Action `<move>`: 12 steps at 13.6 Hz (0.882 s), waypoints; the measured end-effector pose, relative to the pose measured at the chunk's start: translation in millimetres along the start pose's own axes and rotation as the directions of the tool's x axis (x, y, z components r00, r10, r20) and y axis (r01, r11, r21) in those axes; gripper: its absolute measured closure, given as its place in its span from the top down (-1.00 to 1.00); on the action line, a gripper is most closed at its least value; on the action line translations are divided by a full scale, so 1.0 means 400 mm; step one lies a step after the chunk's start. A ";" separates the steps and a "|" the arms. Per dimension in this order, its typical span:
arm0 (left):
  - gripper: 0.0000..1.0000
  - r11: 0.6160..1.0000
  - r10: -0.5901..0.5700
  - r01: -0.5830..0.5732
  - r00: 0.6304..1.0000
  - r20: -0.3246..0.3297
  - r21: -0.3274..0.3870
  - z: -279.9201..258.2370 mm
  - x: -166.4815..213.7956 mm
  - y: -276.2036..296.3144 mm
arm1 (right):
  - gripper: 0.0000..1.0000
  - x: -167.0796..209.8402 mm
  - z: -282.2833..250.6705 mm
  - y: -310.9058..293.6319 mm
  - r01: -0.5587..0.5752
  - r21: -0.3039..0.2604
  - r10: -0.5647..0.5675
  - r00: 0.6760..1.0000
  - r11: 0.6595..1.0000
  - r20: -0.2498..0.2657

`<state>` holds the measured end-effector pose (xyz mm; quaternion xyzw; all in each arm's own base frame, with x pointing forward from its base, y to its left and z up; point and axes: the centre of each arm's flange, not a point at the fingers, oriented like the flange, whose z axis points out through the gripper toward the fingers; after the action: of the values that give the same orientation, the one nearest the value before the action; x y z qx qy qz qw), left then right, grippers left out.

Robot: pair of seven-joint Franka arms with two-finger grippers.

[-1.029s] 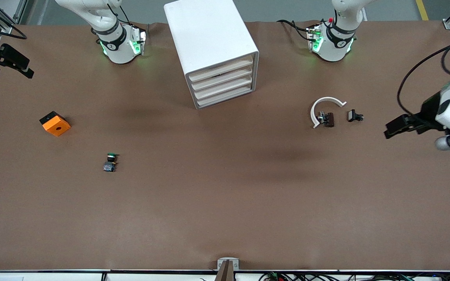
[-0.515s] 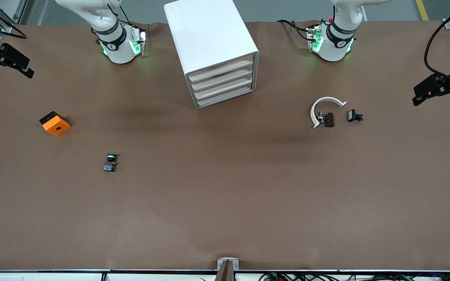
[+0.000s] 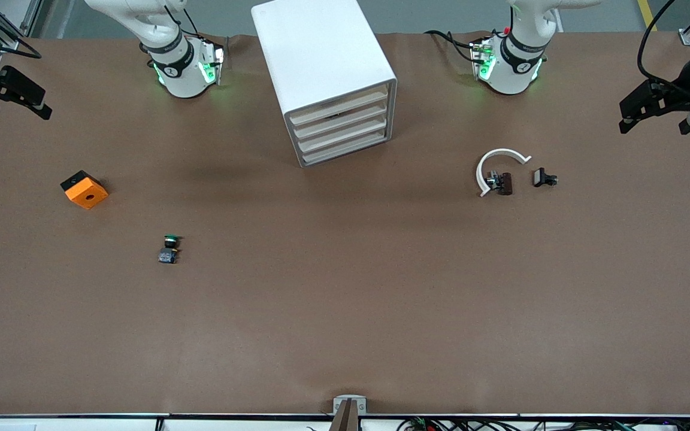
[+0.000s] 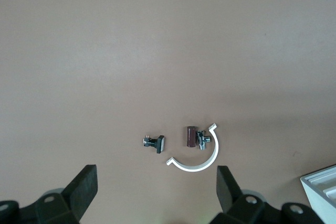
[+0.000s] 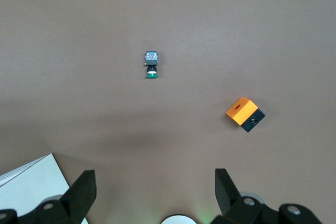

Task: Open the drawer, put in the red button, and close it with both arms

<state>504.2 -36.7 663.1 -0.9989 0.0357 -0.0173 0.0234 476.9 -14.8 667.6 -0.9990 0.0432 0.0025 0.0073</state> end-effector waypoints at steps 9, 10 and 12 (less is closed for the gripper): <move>1.00 0.997 -0.067 0.068 0.998 0.011 -0.024 0.013 -0.009 -0.012 | 1.00 0.000 0.000 0.000 0.000 0.000 0.000 1.000 1.000 0.000; 1.00 0.996 -0.090 0.090 0.996 0.013 -0.024 0.014 -0.009 -0.013 | 1.00 0.000 0.000 0.000 0.000 0.000 0.000 1.000 1.000 0.000; 1.00 0.994 -0.107 0.107 0.994 0.018 -0.024 0.020 -0.009 -0.013 | 1.00 0.000 0.000 0.000 0.000 0.000 0.000 1.000 1.000 -0.001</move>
<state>501.4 -31.1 655.4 -0.9997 -0.0178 -0.0100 0.0102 477.1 -14.6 667.6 -0.9990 0.0431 0.0022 0.0073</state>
